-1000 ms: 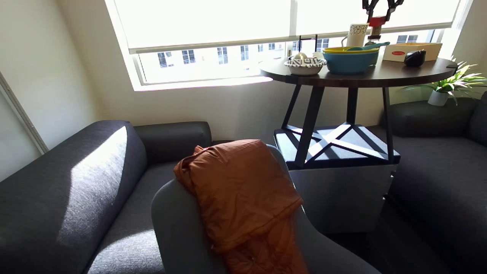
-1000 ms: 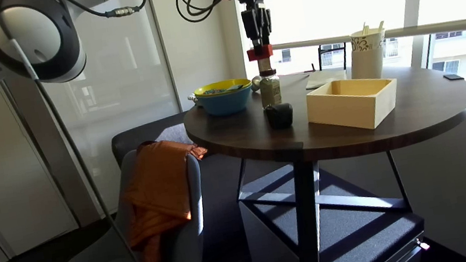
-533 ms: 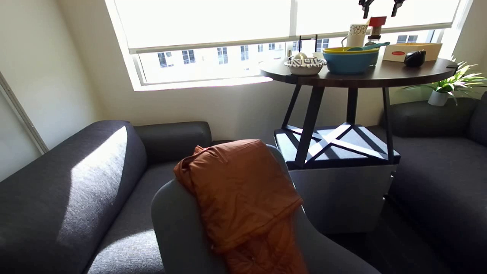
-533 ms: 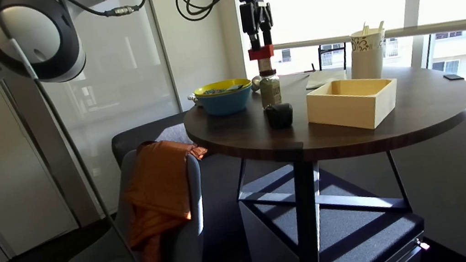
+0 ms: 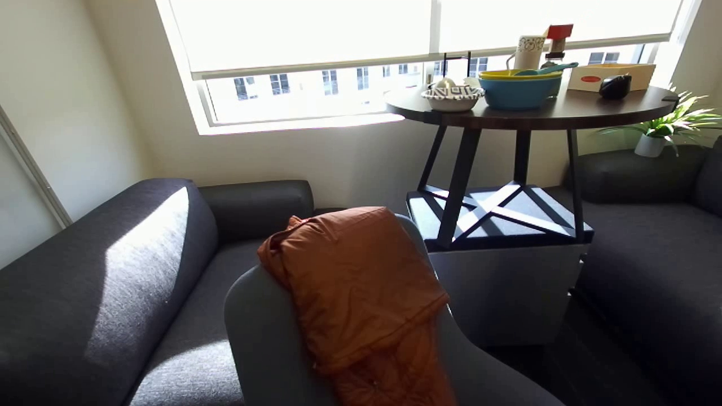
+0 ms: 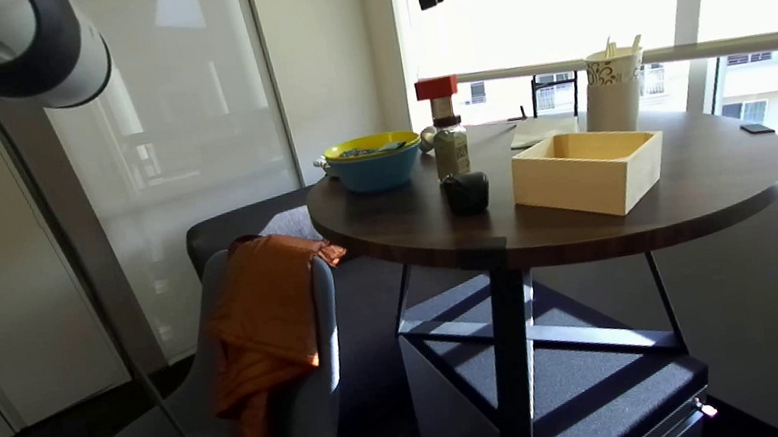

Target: Put the red block on the wooden block

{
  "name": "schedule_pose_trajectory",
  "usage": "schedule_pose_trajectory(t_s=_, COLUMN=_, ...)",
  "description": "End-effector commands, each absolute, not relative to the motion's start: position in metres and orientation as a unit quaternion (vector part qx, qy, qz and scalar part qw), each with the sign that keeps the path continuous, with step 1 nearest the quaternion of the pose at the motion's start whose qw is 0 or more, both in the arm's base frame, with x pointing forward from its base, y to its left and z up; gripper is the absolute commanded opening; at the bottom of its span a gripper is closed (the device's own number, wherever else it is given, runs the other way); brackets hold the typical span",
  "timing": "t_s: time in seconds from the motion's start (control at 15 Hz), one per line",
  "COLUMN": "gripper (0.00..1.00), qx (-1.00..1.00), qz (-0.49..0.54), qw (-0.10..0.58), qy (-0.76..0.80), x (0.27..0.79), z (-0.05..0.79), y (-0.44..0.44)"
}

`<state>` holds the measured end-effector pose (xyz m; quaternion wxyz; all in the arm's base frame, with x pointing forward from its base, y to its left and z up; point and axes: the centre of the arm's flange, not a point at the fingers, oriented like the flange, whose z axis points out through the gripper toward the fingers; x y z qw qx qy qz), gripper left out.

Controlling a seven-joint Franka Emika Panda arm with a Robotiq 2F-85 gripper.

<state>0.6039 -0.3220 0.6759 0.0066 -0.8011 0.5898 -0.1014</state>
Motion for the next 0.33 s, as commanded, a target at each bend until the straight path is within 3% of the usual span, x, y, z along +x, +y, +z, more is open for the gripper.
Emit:
schedule_pose_trajectory(t_s=0.0, gripper=1.00, qx=-0.852, qz=-0.127, qw=0.013, qy=0.508, x=0.529, z=0.703, y=-0.314)
schedule_pose_trajectory(t_s=0.2, gripper=1.00, qx=-0.882, qz=-0.167, qw=0.008, qy=0.441, x=0.500, z=0.727, y=-0.318)
schedule_pose_trajectory(t_s=0.27, gripper=1.00, qx=-0.863, qz=-0.151, qw=-0.006, qy=0.483, x=0.548, z=0.748, y=-0.334)
